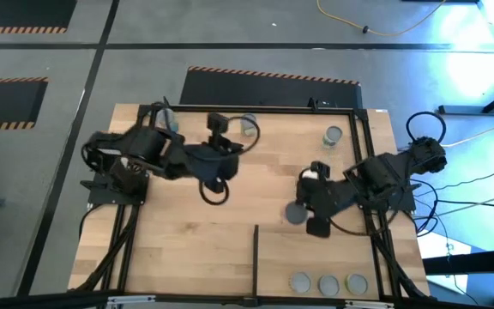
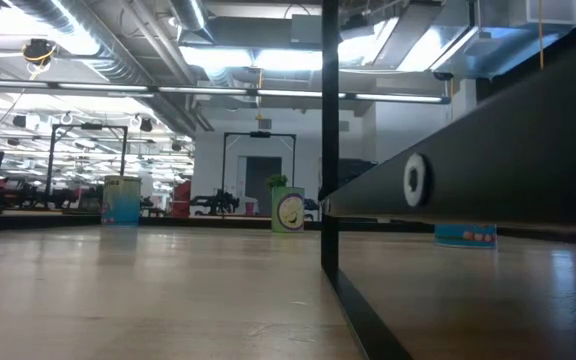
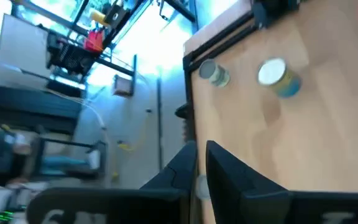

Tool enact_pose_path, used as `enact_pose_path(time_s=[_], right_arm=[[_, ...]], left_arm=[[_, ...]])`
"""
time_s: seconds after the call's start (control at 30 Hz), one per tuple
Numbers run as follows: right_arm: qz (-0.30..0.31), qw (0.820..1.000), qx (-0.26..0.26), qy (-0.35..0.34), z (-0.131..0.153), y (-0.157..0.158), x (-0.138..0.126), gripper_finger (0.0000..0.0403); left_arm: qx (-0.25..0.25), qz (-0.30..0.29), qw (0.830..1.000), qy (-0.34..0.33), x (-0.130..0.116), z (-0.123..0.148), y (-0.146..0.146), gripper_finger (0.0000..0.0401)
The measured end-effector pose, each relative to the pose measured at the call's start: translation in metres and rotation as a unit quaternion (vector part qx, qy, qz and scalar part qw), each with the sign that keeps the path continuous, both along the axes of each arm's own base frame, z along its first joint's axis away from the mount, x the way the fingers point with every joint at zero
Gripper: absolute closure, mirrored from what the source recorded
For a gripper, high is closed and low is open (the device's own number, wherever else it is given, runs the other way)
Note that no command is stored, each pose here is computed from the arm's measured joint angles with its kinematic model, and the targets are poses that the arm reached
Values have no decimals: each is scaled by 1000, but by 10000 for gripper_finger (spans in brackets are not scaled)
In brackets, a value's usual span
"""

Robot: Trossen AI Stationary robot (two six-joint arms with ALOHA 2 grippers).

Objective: Pick and place cans onto a shelf
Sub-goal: Put the canned sauce on the shelf

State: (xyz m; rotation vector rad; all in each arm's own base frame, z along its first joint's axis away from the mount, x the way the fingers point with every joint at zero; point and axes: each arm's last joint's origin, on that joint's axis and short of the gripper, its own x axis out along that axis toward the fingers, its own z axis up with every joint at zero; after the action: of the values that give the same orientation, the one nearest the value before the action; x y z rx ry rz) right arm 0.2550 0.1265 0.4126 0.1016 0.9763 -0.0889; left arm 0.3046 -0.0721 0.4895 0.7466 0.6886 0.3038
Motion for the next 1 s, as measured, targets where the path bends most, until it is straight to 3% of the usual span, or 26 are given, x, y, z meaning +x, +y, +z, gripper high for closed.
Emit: enact_pose_path(time_s=[0.27,0.43,0.6,0.73,1.0], right_arm=[[15,999,44,15,-24,51,13,403],[8,998,64,13,-43,73,31,403],[-26,996,82,20,-62,86,45,403],[-54,994,94,34,-83,98,60,403],[-56,986,143,68,-123,124,82,403]], left_arm=[[-65,34,997,-8,-36,10,10,377],[-188,-54,980,29,-44,10,8,387],[-287,-143,943,95,-48,5,1,395],[-303,-154,929,145,-54,-1,0,400],[-314,-186,920,144,-69,6,-5,396]])
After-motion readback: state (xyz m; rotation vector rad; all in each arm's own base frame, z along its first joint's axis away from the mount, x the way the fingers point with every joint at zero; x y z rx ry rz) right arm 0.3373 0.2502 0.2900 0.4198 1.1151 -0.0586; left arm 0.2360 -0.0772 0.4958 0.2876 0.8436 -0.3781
